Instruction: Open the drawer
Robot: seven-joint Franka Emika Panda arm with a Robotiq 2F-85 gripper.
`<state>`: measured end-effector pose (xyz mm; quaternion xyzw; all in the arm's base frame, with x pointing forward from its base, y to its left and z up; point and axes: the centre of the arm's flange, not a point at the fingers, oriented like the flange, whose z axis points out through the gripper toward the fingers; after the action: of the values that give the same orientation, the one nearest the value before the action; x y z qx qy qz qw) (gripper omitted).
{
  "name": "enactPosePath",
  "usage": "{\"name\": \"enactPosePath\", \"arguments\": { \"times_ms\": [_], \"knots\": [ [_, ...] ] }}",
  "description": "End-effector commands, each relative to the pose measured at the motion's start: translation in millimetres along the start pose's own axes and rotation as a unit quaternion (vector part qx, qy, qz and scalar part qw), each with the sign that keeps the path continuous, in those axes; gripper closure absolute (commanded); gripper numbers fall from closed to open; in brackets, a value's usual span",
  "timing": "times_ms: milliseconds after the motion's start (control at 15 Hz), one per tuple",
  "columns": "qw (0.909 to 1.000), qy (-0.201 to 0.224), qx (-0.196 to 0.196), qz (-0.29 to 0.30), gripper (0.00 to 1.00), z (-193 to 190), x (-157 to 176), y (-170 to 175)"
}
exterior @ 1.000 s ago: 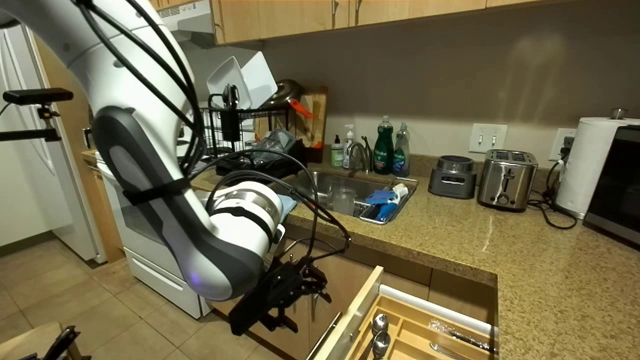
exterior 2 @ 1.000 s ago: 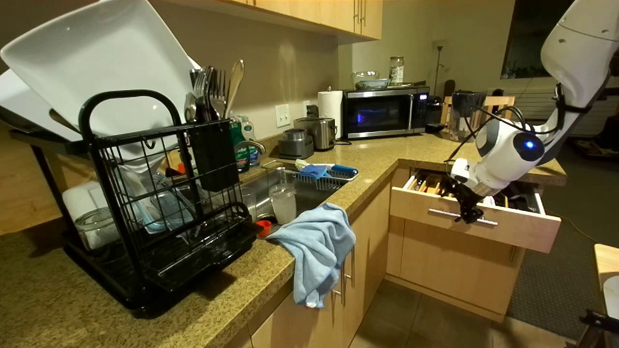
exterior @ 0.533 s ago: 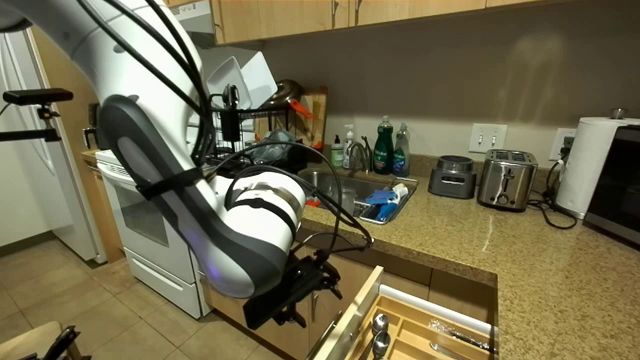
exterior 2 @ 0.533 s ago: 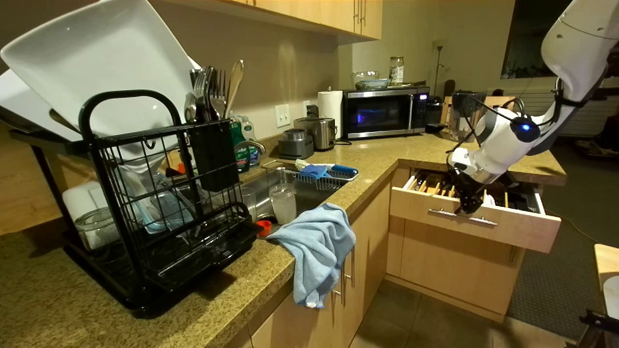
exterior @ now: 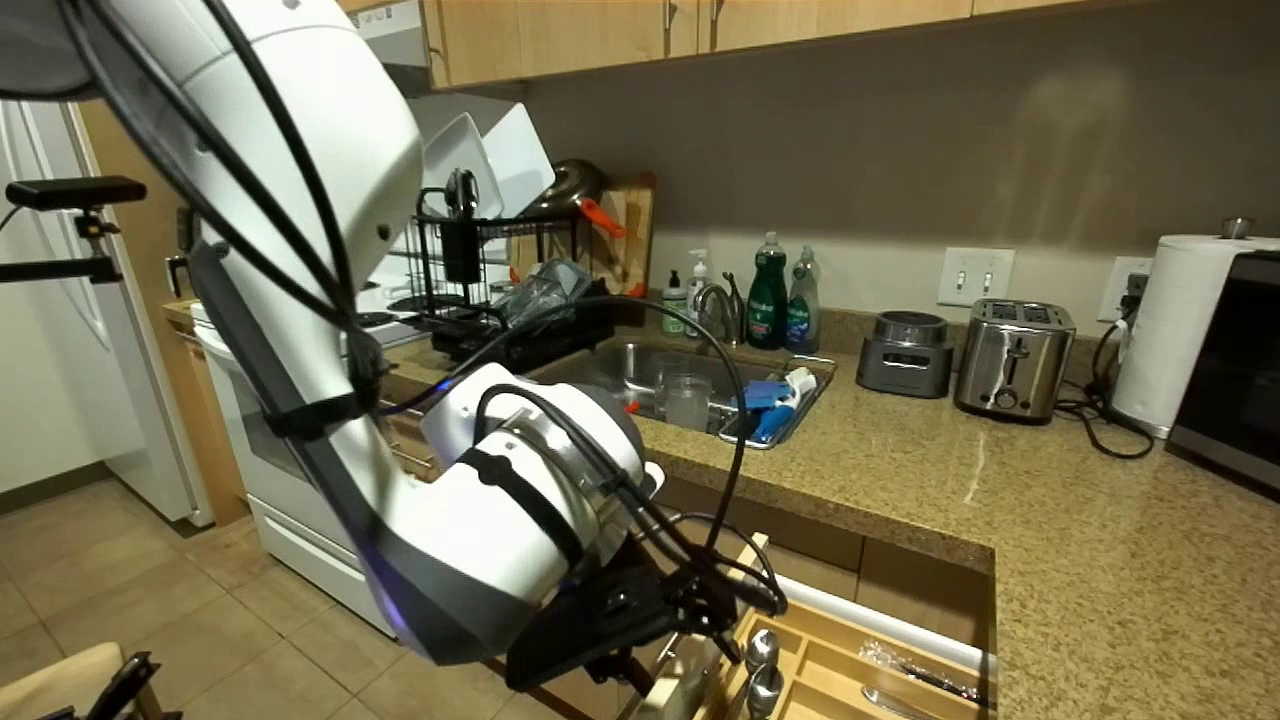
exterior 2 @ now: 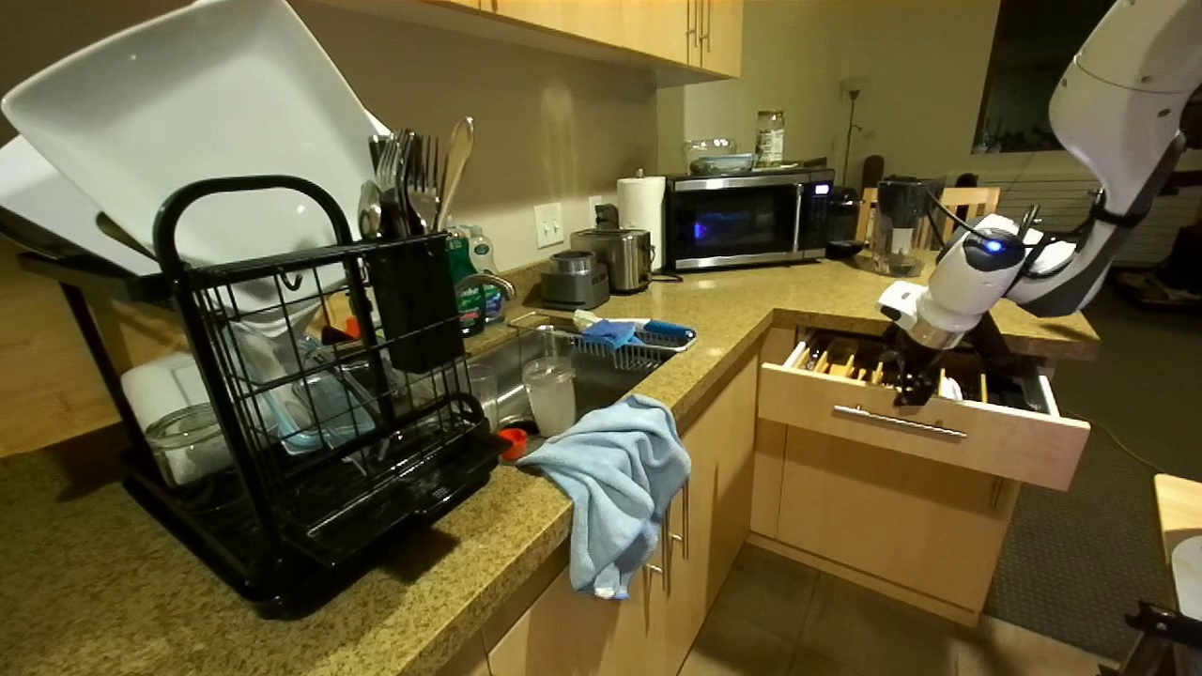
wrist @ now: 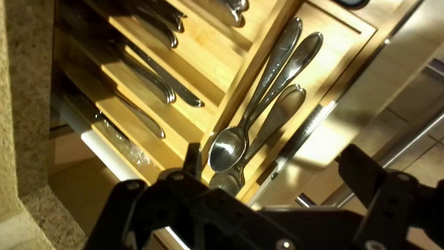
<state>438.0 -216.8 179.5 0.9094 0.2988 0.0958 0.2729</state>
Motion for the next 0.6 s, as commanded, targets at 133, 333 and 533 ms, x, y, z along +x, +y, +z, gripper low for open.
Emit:
{"name": "enactPosePath", "arguments": {
  "times_ms": [133, 333, 533],
  "knots": [
    [0.9956, -0.074, 0.023, 0.053, 0.00, -5.9, 18.2, 1.1],
    [0.9936, -0.079, 0.060, 0.055, 0.00, -9.9, 22.7, -1.9],
    [0.9918, -0.069, 0.100, 0.039, 0.00, -10.9, 29.6, 0.4]
  ]
}}
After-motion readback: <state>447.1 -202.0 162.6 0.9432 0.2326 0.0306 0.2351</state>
